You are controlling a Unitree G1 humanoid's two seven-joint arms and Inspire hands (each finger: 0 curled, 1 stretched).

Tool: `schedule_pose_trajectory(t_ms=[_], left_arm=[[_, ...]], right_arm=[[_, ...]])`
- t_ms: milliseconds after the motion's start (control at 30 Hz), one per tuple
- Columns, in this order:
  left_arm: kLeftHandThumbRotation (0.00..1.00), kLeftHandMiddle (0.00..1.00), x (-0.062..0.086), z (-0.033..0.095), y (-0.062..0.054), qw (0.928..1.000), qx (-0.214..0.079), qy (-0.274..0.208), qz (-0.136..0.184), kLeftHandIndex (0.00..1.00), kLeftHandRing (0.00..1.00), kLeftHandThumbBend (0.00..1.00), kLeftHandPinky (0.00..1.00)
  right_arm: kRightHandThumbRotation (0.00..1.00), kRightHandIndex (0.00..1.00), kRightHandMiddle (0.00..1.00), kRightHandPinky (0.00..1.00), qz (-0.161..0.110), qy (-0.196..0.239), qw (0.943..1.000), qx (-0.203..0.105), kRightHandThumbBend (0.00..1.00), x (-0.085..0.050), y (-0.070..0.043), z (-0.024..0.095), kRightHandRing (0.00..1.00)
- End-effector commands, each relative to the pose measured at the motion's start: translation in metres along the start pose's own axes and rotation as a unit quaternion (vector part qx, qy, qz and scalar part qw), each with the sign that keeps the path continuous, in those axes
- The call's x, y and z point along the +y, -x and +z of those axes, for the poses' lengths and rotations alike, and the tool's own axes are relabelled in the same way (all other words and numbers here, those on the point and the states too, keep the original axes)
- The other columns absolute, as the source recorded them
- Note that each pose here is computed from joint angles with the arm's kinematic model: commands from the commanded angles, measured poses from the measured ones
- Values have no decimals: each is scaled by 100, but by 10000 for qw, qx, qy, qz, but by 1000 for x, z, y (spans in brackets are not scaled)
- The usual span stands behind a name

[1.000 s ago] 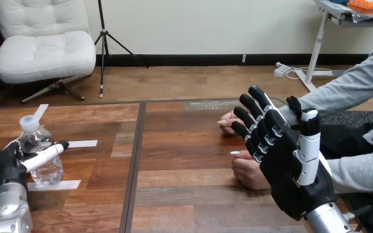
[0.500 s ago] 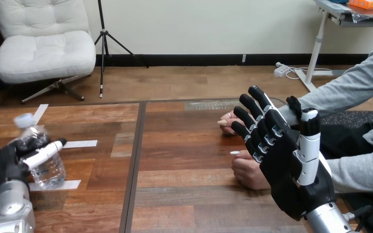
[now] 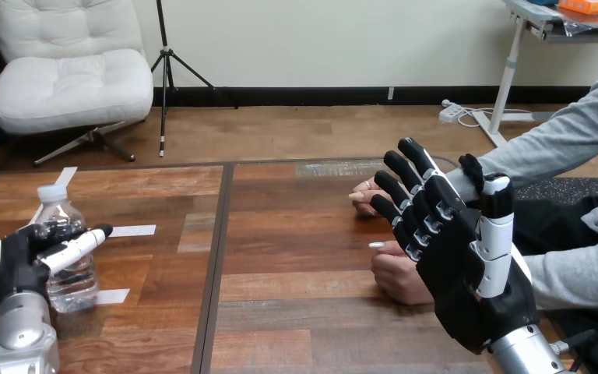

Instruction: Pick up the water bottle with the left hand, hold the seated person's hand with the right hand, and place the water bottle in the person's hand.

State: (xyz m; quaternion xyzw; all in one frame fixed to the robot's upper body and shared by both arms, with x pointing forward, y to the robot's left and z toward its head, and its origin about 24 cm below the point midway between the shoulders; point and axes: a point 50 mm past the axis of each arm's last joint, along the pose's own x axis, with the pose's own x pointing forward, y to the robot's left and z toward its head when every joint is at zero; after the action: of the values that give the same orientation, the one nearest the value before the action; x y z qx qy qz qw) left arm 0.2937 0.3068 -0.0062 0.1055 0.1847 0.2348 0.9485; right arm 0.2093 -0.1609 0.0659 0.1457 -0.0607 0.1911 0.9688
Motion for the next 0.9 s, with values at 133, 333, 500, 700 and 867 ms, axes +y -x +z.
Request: schedule_pose_trajectory(t_ms=[133, 333, 500, 700, 867], left_arm=[[0, 46, -3, 28, -4, 9980, -621, -110, 15, 47, 41, 68, 34], [0, 46, -2, 27, -4, 9976, -657, -219, 58, 47, 41, 69, 35], [0, 46, -1, 27, -3, 9968, -735, -309, 91, 47, 41, 71, 35], [0, 46, -1, 28, -3, 9958, -805, -418, 123, 47, 42, 72, 36], [0, 47, -1, 28, -2, 9944, -910, -500, 174, 47, 42, 74, 36]], right_arm=[[100, 100, 100, 100, 161, 87, 9990, -409, 90, 4, -8, 15, 100], [100, 100, 100, 100, 141, 75, 9991, -397, 89, 4, -8, 15, 100], [100, 100, 100, 100, 143, 80, 9991, -393, 88, 4, -8, 15, 100], [100, 100, 100, 100, 140, 86, 9992, -378, 88, 4, -8, 14, 100], [100, 100, 100, 100, 132, 95, 9992, -368, 88, 4, -8, 14, 100]])
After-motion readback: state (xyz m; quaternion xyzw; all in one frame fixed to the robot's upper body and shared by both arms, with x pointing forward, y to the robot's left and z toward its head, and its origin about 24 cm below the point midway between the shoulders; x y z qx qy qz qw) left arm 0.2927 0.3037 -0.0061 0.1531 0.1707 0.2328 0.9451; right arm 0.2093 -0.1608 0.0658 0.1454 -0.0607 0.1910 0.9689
